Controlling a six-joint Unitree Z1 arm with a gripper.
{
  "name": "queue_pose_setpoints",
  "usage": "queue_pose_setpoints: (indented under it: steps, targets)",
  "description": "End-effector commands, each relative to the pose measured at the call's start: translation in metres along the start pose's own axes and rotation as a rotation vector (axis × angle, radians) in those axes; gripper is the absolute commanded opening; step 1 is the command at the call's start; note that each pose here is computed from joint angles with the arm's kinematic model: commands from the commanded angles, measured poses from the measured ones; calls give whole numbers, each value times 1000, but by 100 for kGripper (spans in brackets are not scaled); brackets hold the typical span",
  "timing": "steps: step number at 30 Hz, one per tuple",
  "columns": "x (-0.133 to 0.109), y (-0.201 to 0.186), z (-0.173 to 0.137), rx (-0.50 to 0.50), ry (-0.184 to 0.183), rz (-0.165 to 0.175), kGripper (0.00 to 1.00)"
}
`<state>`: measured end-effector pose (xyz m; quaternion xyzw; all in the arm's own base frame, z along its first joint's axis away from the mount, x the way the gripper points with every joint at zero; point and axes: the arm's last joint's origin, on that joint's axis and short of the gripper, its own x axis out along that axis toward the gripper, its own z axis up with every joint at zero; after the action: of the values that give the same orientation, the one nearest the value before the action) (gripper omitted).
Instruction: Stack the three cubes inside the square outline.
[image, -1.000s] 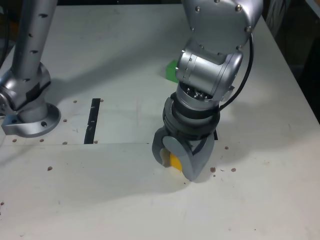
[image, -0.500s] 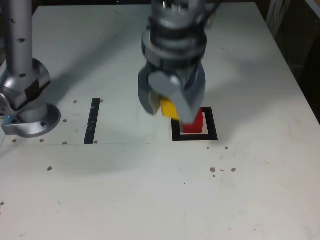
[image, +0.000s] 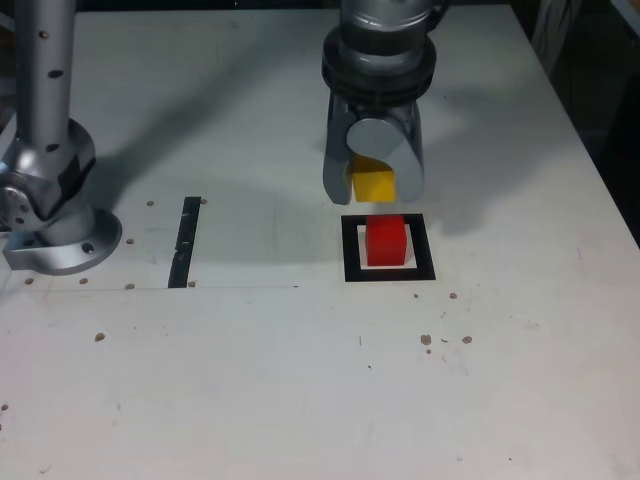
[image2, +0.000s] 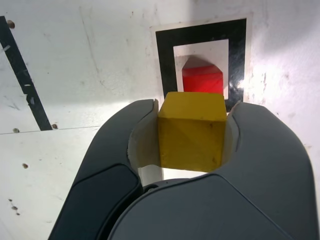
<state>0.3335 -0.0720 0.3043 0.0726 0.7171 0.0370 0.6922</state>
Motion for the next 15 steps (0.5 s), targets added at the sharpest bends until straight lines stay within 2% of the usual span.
queue_pose_setpoints:
  steps: [1, 15]
  targets:
    - [3, -1, 1, -7, 5, -8, 19]
    - [37, -1, 22, -53, 37, -22, 19]
